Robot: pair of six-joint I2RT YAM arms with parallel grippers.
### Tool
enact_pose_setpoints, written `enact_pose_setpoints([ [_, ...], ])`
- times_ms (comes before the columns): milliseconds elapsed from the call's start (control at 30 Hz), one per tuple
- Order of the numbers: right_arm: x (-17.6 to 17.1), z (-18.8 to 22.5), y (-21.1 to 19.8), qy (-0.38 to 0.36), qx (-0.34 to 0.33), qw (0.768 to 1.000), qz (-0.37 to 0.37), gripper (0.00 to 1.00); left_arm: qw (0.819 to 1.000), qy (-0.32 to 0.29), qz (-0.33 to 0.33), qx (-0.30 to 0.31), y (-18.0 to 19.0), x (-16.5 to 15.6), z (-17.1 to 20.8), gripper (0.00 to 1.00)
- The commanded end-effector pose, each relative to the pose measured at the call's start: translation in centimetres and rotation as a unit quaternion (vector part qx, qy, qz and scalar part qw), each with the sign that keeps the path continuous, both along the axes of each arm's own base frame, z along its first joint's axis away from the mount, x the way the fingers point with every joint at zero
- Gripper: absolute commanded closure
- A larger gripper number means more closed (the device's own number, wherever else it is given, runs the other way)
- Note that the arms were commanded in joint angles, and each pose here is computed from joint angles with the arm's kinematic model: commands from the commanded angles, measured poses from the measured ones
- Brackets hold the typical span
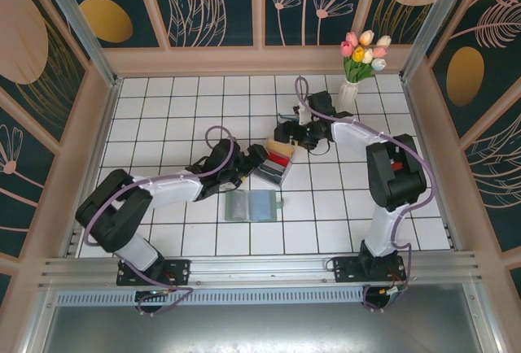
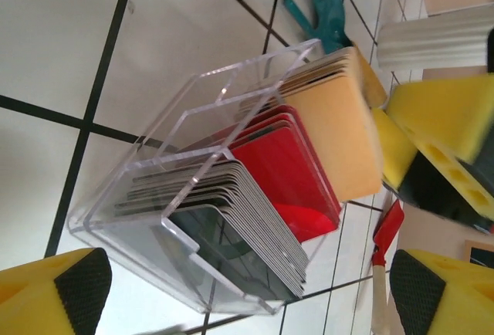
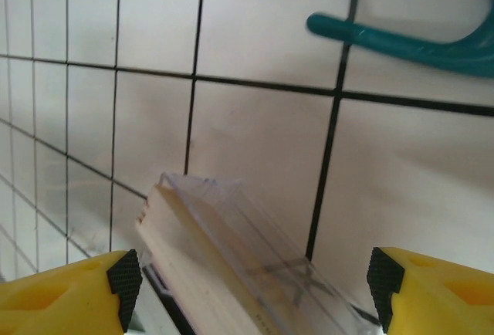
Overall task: Put the credit cards into the card holder
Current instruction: Rotate the storage box at the center of the table.
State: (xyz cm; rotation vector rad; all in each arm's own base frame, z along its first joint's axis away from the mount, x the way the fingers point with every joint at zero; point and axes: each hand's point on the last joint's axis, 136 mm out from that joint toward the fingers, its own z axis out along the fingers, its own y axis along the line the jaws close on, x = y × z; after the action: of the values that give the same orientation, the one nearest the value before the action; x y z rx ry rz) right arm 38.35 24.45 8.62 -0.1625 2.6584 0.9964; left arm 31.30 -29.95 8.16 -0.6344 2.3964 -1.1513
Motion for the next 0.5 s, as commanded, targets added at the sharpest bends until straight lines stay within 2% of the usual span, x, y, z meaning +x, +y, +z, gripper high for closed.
enact_pose_setpoints([
  [0, -1.5, 2.0, 0.6, -0.013, 0.053, 0.998, 0.028, 0.21, 0.997, -0.013, -0.003, -0.073, -2.2, 1.5, 1.9, 0.05],
  [200, -4.5, 2.4, -0.4, -0.001, 0.076, 0.997, 0.019, 0.24, 0.995, -0.013, -0.014, -0.096, -3.9, 2.6, 1.0, 0.06],
  [333, -5.9, 3.1, -0.8, -0.001, 0.089, 0.996, 0.007, 0.24, 0.996, -0.016, -0.014, -0.089, -4.3, 3.5, 0.6, 0.06],
  [400, -6.1, 2.6, -1.6, -0.004, 0.07, 0.997, -0.009, 0.21, 0.997, -0.013, -0.018, -0.079, -4.5, 3.7, 0.1, 0.06],
  [467, -5.8, 1.4, -3.3, -0.009, 0.018, 0.999, -0.037, 0.2, 0.998, -0.004, -0.016, -0.065, -4.2, 3.5, -0.6, 0.06],
])
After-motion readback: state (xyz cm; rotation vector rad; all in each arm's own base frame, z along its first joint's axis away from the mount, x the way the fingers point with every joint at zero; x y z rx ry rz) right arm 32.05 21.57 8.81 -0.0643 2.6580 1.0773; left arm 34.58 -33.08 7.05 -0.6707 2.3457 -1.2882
